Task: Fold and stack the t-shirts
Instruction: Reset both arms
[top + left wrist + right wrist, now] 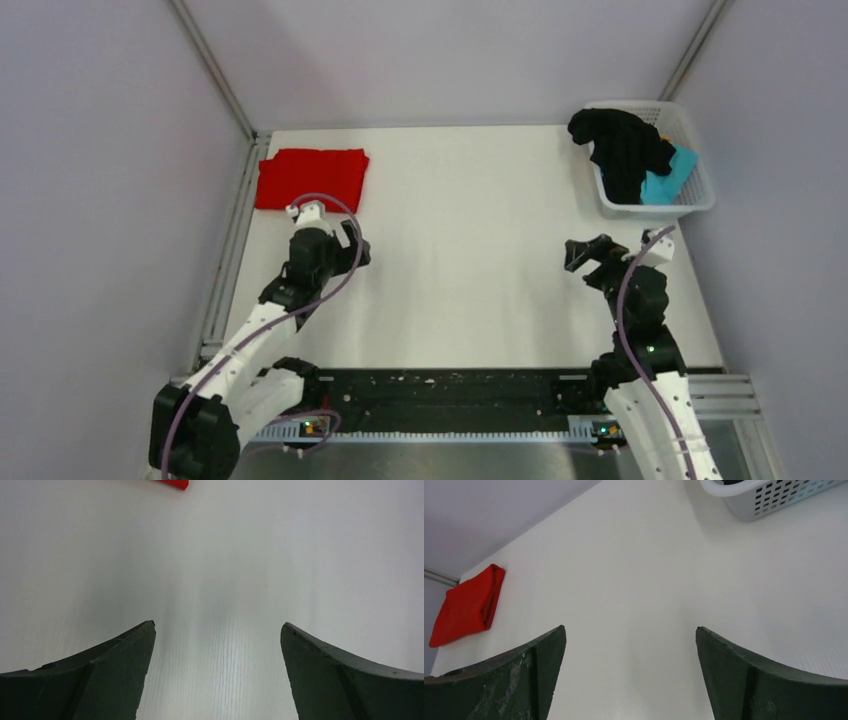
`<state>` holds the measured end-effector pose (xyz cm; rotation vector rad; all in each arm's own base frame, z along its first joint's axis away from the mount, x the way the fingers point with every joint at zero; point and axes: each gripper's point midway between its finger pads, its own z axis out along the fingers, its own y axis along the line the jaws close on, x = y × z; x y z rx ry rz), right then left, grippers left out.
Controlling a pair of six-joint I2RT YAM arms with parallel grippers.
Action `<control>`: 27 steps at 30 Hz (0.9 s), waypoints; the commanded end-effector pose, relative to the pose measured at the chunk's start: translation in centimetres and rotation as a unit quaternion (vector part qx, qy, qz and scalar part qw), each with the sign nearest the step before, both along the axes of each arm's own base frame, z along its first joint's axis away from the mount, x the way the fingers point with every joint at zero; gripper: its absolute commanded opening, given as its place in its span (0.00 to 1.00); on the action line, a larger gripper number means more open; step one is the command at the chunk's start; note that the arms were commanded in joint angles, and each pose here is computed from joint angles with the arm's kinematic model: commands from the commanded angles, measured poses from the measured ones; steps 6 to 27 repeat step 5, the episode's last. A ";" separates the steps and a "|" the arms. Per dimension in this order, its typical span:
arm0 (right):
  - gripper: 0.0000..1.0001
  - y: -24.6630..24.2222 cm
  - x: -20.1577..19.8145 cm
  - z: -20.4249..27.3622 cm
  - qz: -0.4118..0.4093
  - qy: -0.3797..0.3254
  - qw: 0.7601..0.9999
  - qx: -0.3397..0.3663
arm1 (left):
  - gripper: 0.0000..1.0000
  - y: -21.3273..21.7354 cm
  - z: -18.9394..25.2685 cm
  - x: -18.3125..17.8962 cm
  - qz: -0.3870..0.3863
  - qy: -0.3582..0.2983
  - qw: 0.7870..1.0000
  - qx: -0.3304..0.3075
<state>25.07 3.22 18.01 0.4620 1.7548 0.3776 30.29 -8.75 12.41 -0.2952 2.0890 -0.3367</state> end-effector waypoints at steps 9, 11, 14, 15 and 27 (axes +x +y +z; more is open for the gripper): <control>0.99 -1.3 -0.1 0.9 -0.038 -0.022 0.999 0.003 | 0.99 1.1 4.0 -0.7 0.036 -0.086 0.995 -0.038; 0.99 -1.3 -0.1 0.9 -0.038 -0.022 0.999 0.003 | 0.99 1.1 4.0 -0.7 0.036 -0.086 0.995 -0.038; 0.99 -1.3 -0.1 0.9 -0.038 -0.022 0.999 0.003 | 0.99 1.1 4.0 -0.7 0.036 -0.086 0.995 -0.038; 0.99 -1.3 -0.1 0.9 -0.038 -0.022 0.999 0.003 | 0.99 1.1 4.0 -0.7 0.036 -0.086 0.995 -0.038; 0.99 -1.3 -0.1 0.9 -0.038 -0.022 0.999 0.003 | 0.99 1.1 4.0 -0.7 0.036 -0.086 0.995 -0.038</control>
